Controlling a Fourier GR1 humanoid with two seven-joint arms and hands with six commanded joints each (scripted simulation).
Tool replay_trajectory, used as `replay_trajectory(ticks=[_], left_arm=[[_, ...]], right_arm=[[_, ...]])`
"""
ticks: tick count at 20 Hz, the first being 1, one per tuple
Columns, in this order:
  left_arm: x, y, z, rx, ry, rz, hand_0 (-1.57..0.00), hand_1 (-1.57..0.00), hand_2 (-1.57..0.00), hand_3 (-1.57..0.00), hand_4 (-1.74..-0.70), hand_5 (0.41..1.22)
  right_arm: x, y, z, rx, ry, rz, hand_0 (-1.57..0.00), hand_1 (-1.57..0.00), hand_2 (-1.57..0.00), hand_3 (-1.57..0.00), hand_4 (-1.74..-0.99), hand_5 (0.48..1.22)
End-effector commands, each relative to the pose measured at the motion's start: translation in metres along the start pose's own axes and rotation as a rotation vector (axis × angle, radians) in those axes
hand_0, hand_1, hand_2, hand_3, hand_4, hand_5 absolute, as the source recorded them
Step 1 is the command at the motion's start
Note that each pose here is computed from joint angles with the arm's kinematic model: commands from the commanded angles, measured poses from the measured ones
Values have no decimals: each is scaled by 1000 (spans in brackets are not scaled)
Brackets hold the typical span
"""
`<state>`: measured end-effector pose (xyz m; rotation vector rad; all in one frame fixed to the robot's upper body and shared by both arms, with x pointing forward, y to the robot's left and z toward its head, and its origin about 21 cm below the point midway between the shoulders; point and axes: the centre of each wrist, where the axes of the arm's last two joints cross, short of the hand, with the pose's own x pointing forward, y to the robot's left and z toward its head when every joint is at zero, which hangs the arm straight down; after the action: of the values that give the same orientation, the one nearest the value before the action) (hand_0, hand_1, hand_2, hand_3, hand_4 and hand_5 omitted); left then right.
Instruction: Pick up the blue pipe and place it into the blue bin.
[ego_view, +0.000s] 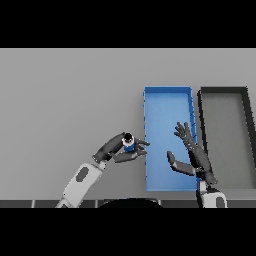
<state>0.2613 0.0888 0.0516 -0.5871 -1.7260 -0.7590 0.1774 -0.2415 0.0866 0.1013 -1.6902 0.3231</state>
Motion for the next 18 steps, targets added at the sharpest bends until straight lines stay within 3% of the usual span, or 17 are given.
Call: replay_trajectory(ticks=[1, 7, 9, 14, 18], left_arm=[[-1, -2, -2, 2, 13, 0, -1571, -1571, -1571, -1571, -1467, 1221], [-1, 5, -2, 4, 16, -24, -1571, -1571, -1571, -1571, -1467, 1221], [-2, 7, -2, -2, 13, -20, -1571, -1571, -1571, -1571, -1467, 1221], [-3, 7, -3, -14, -2, -10, -1571, -1571, -1571, -1571, -1464, 1221], [-7, 7, -3, -26, 20, 23, -1571, -1571, -1571, -1571, -1470, 1221]], right_arm=[[8, 2, -7, 50, -5, -6, 1, -11, -106, 0, -1247, 568], [46, 16, -47, 274, -42, 120, 1, -2, -53, 1, -1296, 556], [58, 31, -59, 345, -82, 127, 1, -1, -42, 1, -1302, 559], [84, 51, -79, 481, -142, 141, 1, 0, -48, 1, -1253, 554], [97, 63, -97, 532, -130, 193, -11, -20, -71, 1, -1209, 534]])
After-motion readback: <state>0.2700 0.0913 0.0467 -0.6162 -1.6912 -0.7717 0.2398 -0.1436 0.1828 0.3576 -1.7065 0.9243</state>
